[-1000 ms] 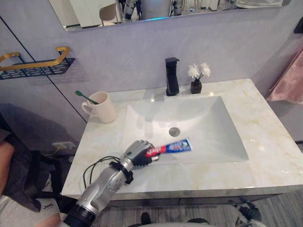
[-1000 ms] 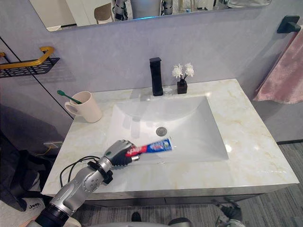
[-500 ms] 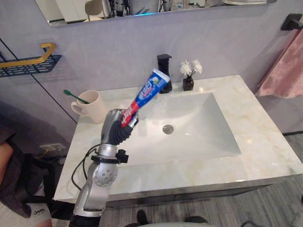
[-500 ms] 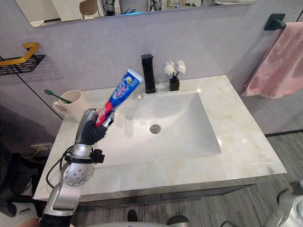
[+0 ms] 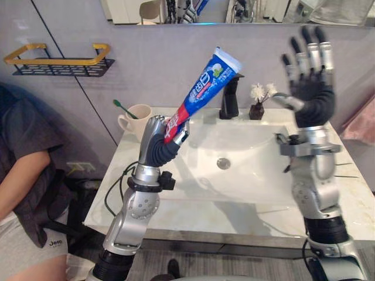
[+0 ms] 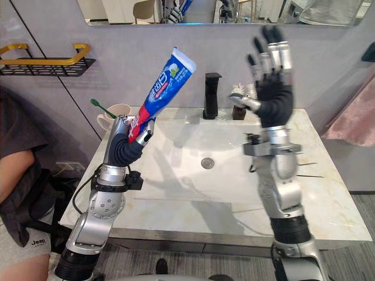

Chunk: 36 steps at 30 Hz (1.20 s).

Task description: Organize washtable

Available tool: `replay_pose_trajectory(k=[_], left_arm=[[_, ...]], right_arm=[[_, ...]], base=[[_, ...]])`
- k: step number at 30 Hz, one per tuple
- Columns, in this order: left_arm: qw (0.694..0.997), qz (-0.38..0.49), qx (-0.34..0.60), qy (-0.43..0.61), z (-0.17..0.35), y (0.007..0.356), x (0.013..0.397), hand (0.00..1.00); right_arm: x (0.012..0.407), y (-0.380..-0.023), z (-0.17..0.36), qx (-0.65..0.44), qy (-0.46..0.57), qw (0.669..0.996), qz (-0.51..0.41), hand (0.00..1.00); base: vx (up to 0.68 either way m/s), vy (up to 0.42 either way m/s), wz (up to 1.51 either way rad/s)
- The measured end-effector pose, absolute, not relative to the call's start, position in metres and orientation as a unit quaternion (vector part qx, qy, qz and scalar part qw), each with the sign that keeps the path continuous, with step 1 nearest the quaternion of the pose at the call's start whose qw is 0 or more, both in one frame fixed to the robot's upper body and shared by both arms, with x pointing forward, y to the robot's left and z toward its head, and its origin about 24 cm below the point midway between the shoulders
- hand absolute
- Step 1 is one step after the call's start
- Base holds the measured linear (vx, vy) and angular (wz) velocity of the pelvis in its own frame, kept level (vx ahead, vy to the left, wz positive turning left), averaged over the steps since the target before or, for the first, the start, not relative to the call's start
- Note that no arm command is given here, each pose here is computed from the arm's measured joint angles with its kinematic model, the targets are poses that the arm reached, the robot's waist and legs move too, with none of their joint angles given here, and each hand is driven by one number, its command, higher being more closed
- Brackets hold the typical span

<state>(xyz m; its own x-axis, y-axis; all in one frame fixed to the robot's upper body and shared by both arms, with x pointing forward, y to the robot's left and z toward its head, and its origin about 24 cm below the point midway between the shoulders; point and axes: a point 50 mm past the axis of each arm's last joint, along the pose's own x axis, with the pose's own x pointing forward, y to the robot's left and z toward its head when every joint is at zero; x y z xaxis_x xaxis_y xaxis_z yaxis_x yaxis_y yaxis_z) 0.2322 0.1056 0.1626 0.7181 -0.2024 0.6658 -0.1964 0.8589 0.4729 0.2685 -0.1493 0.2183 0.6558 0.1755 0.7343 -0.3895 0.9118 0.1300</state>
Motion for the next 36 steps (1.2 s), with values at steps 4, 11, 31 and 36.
replay_pose_trajectory(k=[4,11,31,36], left_arm=[[0.892,-0.028,0.257,-0.371,0.157,0.092,0.231,1.00],[0.900,-0.037,0.257,-0.351,0.148,0.084,0.239,1.00],[0.906,-0.069,0.281,-0.309,0.129,0.073,0.244,1.00],[0.902,-0.091,0.295,-0.302,0.124,0.071,0.243,1.00]], right_arm=[[0.271,-0.116,0.203,0.203,-0.341,0.896,0.200,0.00],[0.274,-0.091,0.190,0.257,-0.296,0.892,0.225,0.00],[0.282,-0.061,0.150,0.362,-0.160,0.870,0.293,1.00],[0.283,-0.064,0.148,0.346,-0.157,0.874,0.304,1.00]], base=[[-0.06,-0.006,0.09],[-0.08,0.000,0.04],[-0.01,0.001,0.00],[0.00,0.000,0.00]])
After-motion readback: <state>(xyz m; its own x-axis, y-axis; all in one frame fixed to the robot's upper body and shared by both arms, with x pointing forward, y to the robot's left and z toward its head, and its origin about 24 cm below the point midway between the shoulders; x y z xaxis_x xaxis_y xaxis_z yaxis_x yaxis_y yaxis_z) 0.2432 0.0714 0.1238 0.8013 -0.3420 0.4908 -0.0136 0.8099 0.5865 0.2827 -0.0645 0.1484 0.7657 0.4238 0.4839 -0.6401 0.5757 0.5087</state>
